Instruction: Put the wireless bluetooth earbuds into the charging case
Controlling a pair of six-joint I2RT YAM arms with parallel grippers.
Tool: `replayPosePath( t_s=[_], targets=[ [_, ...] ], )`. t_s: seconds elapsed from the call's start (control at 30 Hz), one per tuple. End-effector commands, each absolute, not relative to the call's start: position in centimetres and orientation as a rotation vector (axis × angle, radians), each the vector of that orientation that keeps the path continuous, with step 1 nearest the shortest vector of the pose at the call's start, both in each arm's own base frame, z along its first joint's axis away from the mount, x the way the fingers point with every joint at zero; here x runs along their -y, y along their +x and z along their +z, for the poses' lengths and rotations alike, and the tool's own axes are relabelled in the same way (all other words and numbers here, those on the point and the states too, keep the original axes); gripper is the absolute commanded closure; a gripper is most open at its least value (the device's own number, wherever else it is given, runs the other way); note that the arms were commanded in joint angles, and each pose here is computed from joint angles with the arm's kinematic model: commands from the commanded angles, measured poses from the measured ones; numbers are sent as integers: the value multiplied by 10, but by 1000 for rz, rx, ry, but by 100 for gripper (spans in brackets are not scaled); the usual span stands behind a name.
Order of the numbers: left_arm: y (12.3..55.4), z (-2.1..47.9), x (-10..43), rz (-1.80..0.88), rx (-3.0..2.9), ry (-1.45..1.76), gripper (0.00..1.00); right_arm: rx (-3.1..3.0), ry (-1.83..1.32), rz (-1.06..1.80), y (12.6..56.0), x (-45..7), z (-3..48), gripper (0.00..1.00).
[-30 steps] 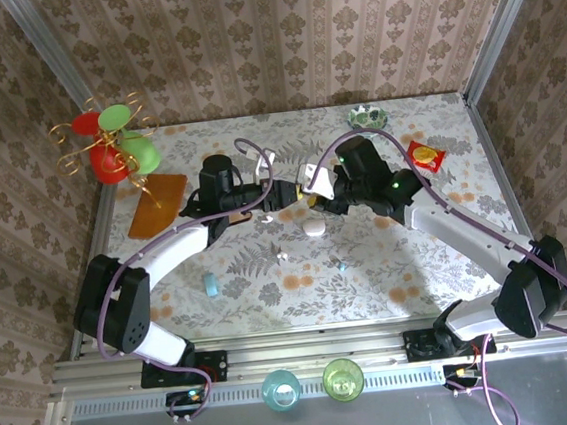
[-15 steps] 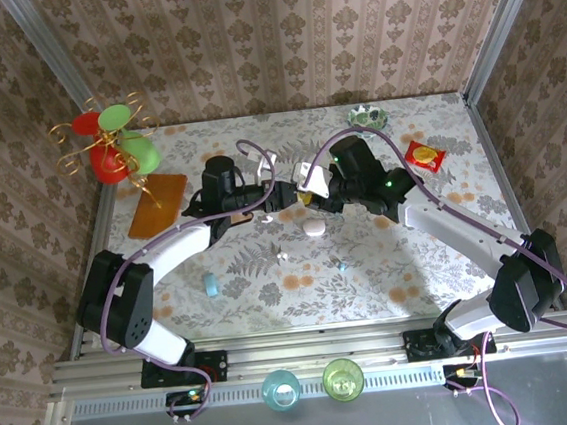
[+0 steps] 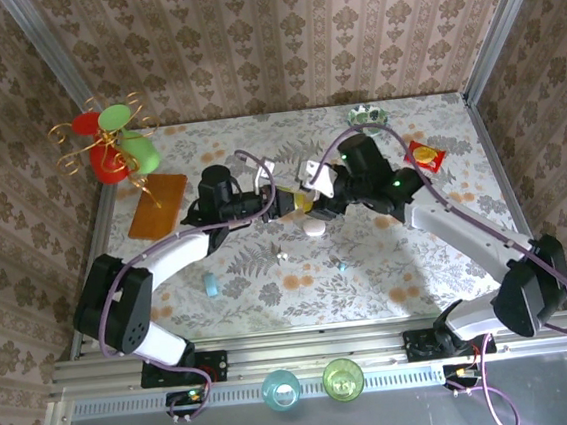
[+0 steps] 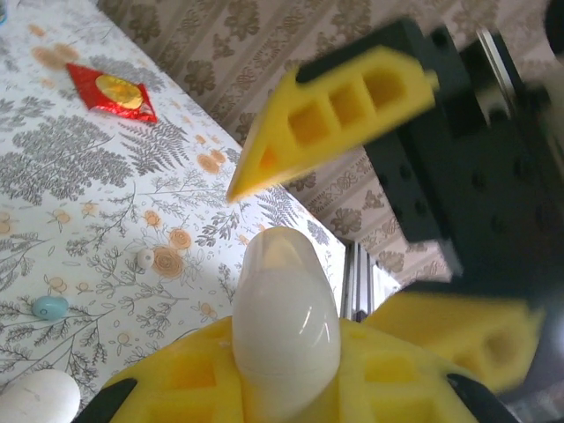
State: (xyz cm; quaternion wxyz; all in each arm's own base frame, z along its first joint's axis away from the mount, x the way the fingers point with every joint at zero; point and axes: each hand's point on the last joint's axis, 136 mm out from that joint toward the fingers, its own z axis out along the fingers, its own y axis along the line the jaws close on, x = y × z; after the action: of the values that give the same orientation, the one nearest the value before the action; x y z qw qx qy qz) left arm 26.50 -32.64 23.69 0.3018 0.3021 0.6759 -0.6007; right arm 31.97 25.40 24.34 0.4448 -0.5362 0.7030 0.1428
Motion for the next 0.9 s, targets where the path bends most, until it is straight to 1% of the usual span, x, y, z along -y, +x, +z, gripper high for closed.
replayPosePath(
  t_s=[0.0, 0.1, 0.2, 0.37, 0.6, 0.87],
  targets=[
    [245, 273, 312, -1482, -1448, 1021, 96, -1647, -1295, 701, 280, -257, 275, 31],
    [226, 283, 303, -1419, -1282, 1120, 96, -1606, -1221, 854, 270, -254, 293, 31],
    [211, 293, 297, -1367, -1145, 1172, 98, -1598, -1197, 940, 264, -254, 302, 30],
    [207, 298, 295, -1323, -1057, 1193, 100, -1579, -1205, 1063, 259, -264, 312, 30],
    [206, 306, 298, -1345, -982, 1207, 100, -1626, -1185, 1026, 274, -279, 308, 31],
    [201, 300, 298, -1330, -953, 1242, 100, -1672, -1042, 1063, 298, -286, 318, 34]
  ],
)
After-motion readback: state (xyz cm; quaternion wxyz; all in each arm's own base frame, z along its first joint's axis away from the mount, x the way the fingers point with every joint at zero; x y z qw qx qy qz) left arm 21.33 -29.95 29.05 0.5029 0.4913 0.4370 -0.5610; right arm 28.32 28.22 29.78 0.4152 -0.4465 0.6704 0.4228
